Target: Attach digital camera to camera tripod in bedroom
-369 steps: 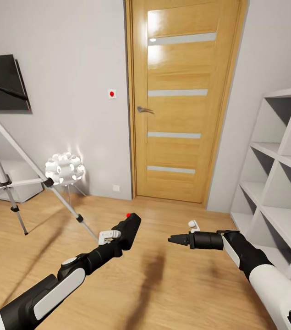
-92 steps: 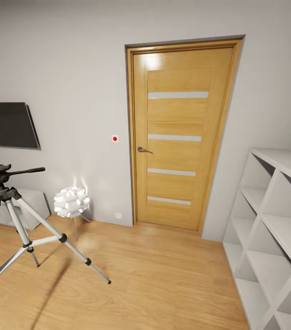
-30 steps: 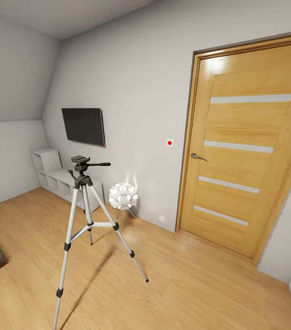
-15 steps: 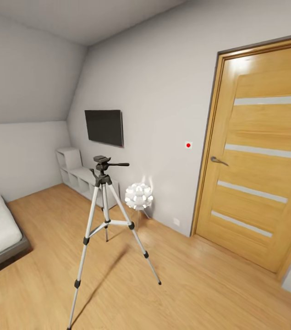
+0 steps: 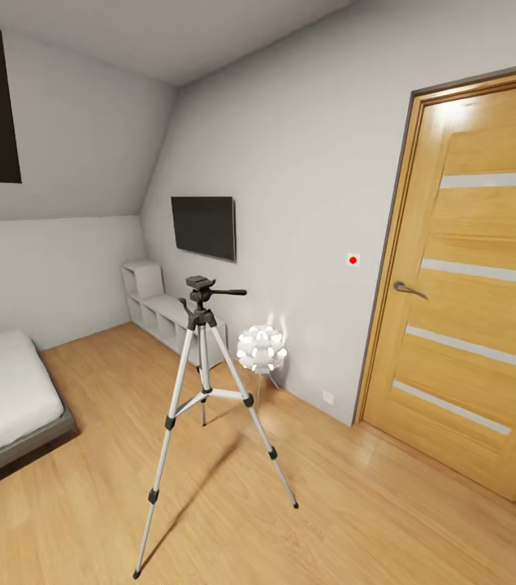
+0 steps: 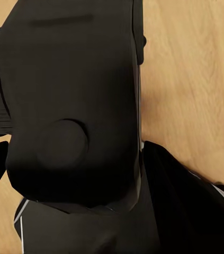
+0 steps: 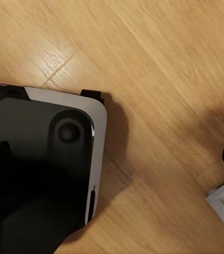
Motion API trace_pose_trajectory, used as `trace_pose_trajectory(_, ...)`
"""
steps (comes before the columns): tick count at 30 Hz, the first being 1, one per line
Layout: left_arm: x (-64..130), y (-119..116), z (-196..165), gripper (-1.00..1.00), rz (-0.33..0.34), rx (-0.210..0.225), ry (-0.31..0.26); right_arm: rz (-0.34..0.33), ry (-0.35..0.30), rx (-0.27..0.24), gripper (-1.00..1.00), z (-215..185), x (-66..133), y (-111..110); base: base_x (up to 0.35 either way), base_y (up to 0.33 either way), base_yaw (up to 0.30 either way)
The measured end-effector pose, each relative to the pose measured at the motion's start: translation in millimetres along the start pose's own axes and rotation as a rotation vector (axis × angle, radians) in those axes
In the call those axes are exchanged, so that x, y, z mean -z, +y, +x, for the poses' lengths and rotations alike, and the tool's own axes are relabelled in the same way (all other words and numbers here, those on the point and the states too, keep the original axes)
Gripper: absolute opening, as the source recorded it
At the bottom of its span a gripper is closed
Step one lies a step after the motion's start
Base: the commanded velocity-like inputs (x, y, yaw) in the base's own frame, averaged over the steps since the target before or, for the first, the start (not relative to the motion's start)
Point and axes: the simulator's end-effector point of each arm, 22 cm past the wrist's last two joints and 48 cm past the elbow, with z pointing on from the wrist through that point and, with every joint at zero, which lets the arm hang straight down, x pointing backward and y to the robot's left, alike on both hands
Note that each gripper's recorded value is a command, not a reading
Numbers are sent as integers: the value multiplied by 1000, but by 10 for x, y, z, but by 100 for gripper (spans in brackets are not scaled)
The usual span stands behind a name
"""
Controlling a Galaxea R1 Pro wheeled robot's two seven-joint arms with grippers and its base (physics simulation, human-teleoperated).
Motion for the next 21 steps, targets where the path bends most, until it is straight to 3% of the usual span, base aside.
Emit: trace_pose_trajectory(21,0,1,0,-100,0,0,0,1,-1,-1,100,-2,2,-13,0,0,1)
